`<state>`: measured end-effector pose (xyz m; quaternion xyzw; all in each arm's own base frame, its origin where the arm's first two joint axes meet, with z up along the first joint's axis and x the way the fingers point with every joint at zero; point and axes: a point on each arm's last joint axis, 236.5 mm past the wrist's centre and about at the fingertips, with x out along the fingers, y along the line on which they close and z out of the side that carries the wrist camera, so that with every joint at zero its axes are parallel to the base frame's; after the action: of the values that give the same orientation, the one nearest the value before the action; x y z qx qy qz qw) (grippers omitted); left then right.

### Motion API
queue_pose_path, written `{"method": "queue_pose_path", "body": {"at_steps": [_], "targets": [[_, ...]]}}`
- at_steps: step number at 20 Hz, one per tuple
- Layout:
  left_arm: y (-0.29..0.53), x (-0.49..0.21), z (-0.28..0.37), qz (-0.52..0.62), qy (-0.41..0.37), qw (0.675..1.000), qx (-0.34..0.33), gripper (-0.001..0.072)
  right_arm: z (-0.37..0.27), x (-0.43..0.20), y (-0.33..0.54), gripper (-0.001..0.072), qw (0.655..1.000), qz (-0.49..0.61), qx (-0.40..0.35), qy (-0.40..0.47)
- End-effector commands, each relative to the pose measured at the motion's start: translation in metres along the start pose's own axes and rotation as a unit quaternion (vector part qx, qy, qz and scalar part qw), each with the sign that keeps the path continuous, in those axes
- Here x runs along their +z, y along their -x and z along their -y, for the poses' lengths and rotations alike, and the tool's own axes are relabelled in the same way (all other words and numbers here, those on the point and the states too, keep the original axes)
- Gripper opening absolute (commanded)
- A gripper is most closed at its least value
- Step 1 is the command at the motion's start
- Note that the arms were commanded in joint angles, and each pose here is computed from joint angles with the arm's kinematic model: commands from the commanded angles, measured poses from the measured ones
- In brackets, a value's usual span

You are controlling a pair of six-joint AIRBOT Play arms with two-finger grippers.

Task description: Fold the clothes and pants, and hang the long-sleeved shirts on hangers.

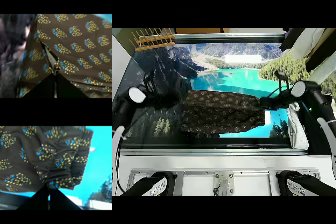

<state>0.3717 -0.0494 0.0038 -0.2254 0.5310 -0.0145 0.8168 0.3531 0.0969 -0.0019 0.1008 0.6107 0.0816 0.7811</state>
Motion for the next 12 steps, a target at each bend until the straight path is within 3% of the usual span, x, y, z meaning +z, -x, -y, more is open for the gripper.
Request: {"method": "queue_pose_path", "body": {"at_steps": [1,12], "targets": [[-0.024,-0.064,-0.035,-0.028,0.018,0.999,0.021,0.0004,0.002,-0.054,-0.039,0.0006,0.999,-0.041,-0.006,0.001],[-0.053,-0.115,-0.065,-0.048,0.054,0.997,0.037,0.0004,0.011,-0.078,-0.081,0.0010,0.999,-0.032,-0.008,-0.016]]}}
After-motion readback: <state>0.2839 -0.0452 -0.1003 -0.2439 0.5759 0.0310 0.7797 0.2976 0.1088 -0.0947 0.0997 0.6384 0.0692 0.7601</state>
